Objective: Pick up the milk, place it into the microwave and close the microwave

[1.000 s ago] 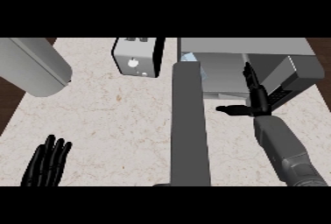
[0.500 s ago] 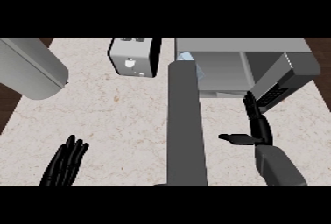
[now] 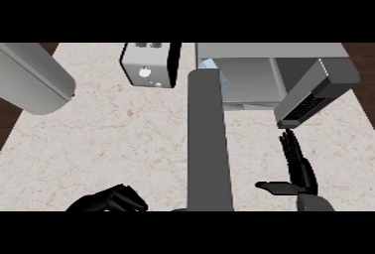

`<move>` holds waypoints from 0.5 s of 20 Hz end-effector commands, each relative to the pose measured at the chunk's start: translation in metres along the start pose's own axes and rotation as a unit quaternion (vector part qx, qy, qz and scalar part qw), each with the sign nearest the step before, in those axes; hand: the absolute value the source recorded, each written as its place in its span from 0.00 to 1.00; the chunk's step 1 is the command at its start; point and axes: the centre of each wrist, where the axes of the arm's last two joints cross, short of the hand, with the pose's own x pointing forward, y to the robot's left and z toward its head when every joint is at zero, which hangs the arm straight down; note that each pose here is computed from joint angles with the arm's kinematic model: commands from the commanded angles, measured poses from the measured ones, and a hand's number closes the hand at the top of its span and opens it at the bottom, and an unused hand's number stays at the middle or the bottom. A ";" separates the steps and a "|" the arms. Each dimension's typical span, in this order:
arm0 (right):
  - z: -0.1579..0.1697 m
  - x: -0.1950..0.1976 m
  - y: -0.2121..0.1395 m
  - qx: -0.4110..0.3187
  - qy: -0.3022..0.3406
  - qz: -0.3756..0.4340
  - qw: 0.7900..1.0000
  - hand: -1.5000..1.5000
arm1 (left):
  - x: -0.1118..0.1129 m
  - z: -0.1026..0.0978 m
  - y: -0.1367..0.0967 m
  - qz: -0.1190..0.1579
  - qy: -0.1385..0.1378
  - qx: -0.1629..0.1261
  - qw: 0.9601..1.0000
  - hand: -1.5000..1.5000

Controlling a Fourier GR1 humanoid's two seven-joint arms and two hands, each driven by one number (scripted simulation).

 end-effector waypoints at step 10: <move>0.090 0.011 -0.041 0.003 -0.034 -0.033 0.999 0.00 | -0.022 -0.066 -0.013 -0.009 0.028 -0.120 0.992 1.00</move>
